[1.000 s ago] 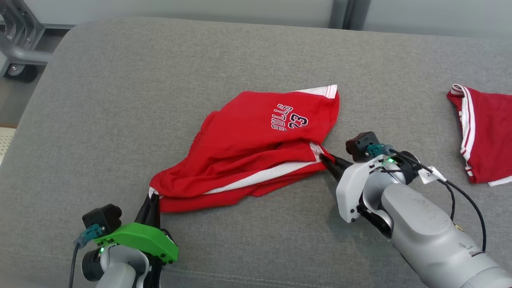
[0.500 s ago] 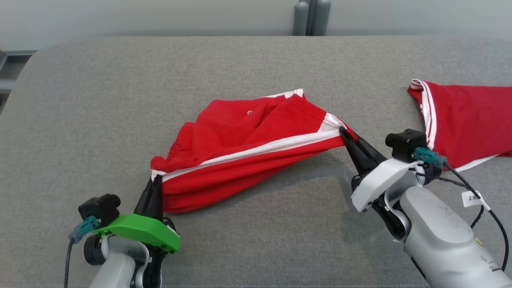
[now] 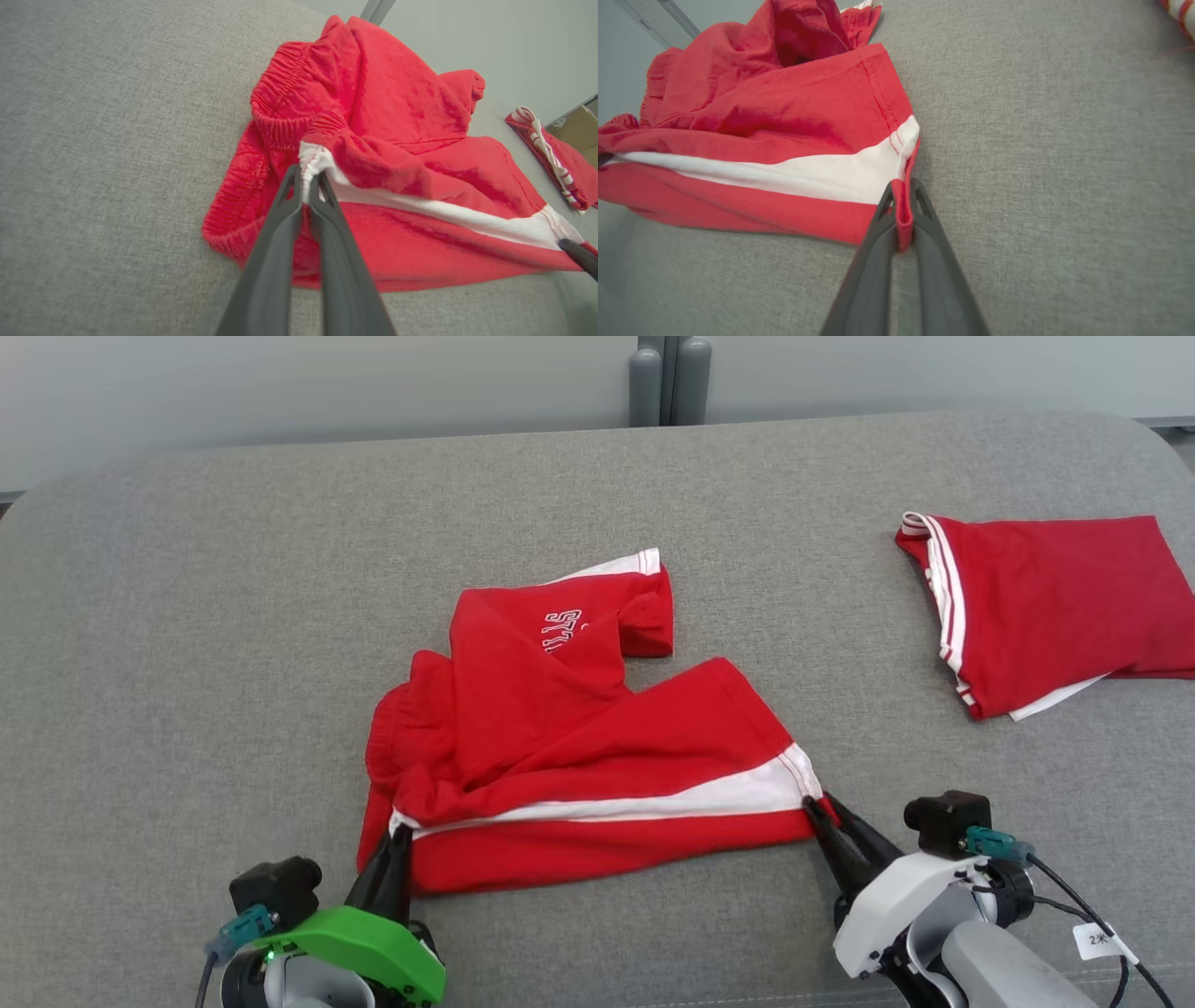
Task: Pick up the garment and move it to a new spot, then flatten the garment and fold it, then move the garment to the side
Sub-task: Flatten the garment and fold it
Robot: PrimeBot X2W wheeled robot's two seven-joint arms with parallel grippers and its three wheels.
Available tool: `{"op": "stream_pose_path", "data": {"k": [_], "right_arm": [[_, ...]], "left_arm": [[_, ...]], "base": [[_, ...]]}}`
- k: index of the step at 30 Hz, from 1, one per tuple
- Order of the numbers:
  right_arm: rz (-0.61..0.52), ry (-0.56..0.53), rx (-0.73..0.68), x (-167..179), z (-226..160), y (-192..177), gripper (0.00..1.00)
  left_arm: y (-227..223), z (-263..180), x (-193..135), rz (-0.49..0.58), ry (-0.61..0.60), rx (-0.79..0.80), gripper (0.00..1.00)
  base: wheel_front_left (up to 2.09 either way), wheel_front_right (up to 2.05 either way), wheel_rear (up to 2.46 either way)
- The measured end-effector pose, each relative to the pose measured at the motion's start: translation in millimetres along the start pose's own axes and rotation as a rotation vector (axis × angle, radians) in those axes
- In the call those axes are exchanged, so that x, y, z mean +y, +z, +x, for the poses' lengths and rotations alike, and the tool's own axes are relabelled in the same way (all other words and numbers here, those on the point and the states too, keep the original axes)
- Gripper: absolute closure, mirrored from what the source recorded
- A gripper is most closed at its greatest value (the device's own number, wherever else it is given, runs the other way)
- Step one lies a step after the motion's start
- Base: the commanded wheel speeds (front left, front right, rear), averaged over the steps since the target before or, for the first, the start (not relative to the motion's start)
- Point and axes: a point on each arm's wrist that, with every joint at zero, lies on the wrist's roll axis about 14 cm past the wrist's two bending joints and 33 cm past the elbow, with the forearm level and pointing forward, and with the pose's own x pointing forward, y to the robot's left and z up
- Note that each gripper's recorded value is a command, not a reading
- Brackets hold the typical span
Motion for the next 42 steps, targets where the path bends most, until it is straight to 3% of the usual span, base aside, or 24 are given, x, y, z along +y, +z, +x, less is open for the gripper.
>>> {"op": "stream_pose_path", "data": {"k": [9, 21, 30, 38, 42], "right_arm": [[-0.141, -0.078, -0.047, -40.0, -11.5, 25.3, 0.00], [-0.179, 0.071, -0.024, 6.7, -3.9, 13.6, 0.00], [-0.213, 0.102, -0.004, 8.4, 14.2, 18.8, 0.00], [-0.254, 0.132, 0.120, 9.0, 26.2, -0.9, 0.00], [-0.284, 0.171, 0.129, 17.2, 33.9, 2.0, 0.06]], "left_arm": [[-25.8, -21.6, 22.2, -0.007, 0.079, 0.067, 1.00], [-37.0, -29.3, 30.4, -0.010, 0.108, 0.104, 1.00], [-41.5, -29.5, 28.6, -0.003, 0.099, 0.120, 1.00], [-39.4, -28.9, 29.0, -0.001, 0.096, 0.117, 1.00], [-38.0, -30.2, 32.4, -0.006, 0.109, 0.110, 1.00]], "base": [[0.00, 0.00, 0.00], [0.00, 0.00, 0.00], [0.00, 0.00, 0.00], [0.00, 0.00, 0.00], [0.00, 0.00, 0.00]]}}
